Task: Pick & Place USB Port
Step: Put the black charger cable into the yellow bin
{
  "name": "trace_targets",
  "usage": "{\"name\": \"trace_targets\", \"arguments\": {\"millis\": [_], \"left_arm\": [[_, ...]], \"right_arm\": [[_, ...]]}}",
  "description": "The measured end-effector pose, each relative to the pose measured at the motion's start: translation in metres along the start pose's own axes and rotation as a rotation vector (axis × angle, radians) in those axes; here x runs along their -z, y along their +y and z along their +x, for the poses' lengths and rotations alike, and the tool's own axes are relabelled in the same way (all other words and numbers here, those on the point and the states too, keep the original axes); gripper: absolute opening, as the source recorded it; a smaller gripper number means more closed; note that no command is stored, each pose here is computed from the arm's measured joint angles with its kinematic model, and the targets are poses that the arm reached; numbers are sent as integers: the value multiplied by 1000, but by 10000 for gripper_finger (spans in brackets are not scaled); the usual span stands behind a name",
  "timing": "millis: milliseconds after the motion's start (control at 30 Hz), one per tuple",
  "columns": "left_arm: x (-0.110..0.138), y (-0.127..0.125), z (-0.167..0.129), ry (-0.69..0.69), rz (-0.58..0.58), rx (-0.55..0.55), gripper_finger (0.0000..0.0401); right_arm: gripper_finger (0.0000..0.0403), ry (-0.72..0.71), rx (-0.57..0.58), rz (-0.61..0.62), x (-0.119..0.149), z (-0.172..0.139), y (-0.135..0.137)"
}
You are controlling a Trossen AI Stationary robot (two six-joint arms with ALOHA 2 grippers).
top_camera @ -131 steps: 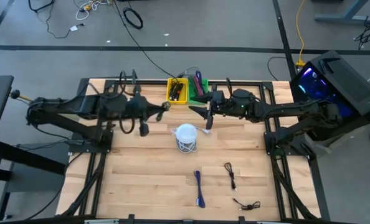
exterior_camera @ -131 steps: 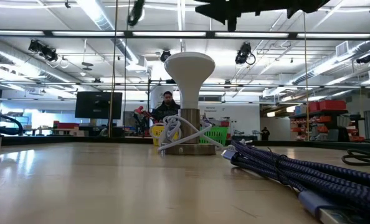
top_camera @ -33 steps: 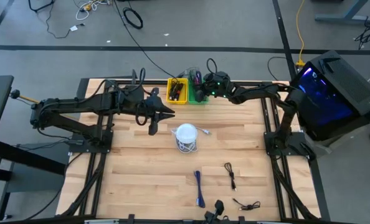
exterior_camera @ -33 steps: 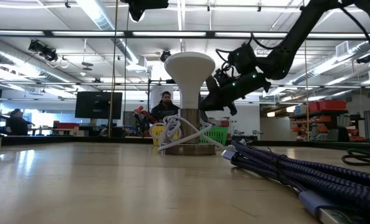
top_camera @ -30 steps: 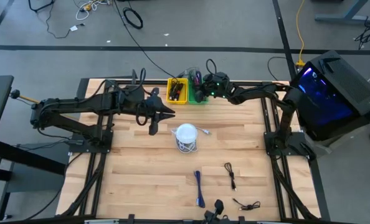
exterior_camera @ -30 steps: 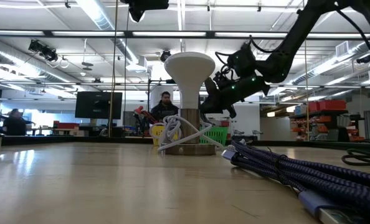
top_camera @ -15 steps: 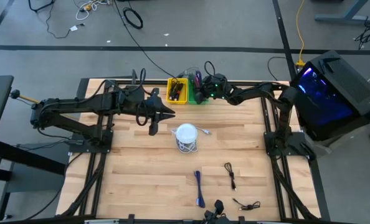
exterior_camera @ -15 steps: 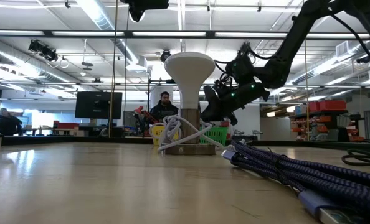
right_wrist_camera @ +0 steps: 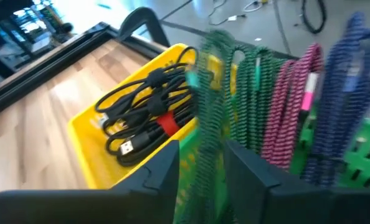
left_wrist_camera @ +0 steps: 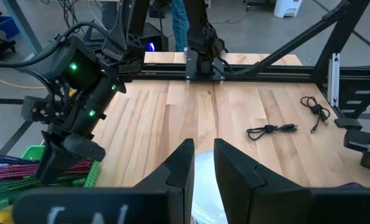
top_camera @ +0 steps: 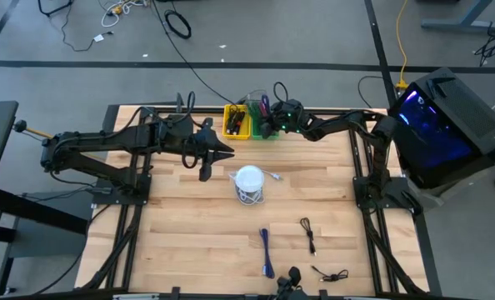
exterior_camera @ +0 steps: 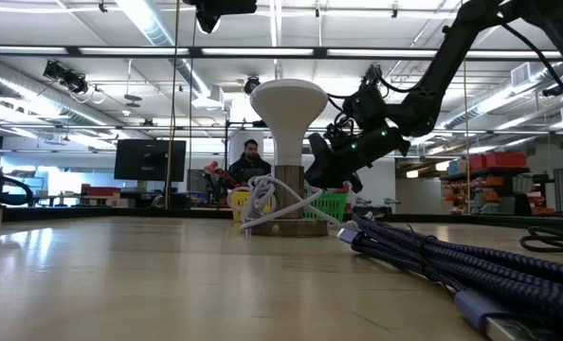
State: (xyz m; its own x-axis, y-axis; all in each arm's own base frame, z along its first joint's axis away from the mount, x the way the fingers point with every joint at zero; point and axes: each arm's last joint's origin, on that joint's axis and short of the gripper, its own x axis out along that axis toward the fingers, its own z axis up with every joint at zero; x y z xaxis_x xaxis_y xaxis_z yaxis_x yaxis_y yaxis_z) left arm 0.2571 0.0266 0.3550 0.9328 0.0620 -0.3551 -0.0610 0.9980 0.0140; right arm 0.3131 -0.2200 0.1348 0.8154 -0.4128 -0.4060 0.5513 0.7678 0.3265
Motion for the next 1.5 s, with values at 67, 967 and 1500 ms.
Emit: {"name": "trace_targets", "arguments": {"millis": [67, 967, 1500], "left_arm": [[0, 0, 0, 0, 0, 0, 64], [7, -1, -1, 75, 2, 21, 64], [10, -13, -1, 103, 22, 64, 64]], "right_arm": [[134, -8, 27, 0, 0, 0, -1], [123, -10, -691, -260, -59, -130, 151], [123, 344, -409, -199, 54, -227, 263]]}}
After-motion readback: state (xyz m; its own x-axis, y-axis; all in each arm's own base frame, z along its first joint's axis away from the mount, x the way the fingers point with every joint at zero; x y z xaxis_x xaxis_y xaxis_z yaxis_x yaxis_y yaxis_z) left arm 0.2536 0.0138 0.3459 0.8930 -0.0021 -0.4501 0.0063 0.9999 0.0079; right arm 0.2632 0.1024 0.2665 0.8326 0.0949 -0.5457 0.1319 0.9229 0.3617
